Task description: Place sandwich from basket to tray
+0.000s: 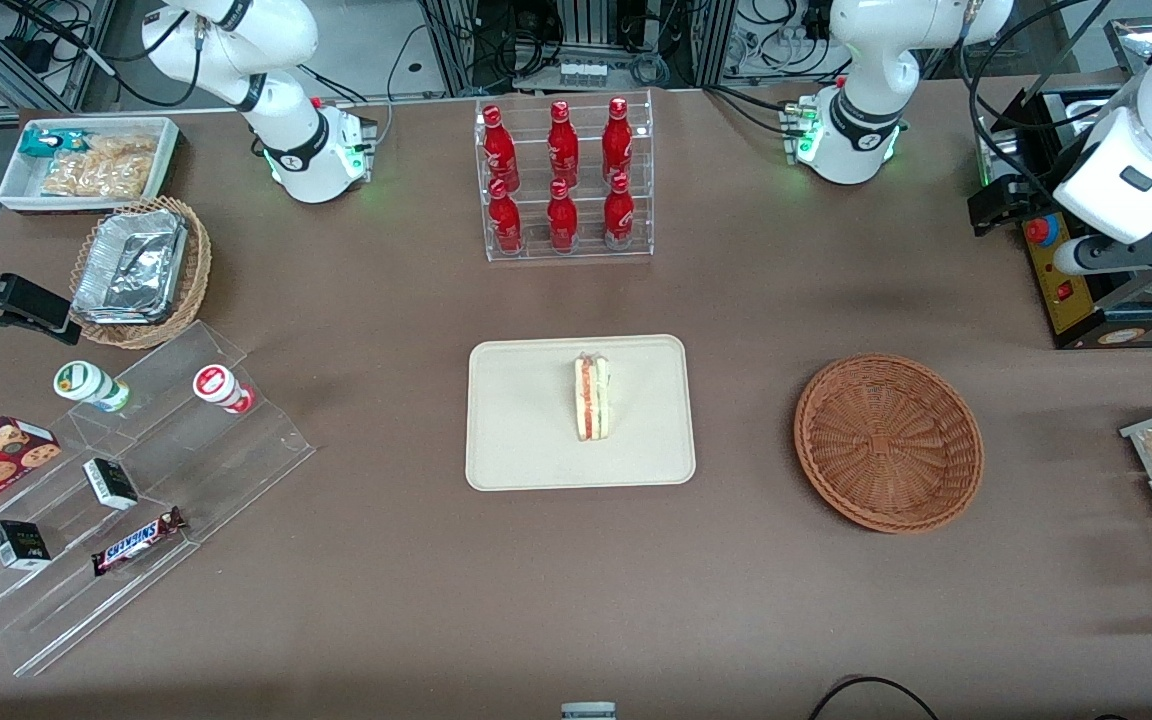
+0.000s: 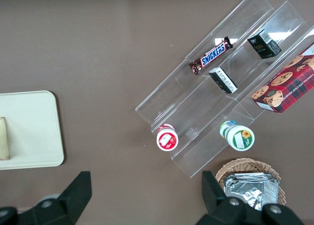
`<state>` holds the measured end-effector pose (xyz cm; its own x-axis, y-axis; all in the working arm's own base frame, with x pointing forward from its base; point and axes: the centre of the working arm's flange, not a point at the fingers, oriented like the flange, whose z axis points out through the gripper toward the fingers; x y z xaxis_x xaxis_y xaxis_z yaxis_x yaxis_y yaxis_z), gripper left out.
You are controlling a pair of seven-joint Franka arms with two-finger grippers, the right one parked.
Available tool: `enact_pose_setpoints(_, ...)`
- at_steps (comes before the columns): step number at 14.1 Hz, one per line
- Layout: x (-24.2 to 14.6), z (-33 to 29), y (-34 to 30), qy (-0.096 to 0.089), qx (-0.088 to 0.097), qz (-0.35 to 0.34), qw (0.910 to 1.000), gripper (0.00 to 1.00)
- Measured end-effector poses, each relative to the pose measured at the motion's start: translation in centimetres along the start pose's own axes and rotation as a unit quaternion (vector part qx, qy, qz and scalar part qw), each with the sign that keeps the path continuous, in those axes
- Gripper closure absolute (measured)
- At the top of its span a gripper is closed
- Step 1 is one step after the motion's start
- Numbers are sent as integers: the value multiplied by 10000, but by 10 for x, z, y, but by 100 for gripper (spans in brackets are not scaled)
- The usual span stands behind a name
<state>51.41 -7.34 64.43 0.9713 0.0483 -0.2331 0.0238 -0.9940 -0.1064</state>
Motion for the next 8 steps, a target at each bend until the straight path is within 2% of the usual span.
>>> enact_pose_setpoints(8,-3,2,8,-45,38,76,10000,0)
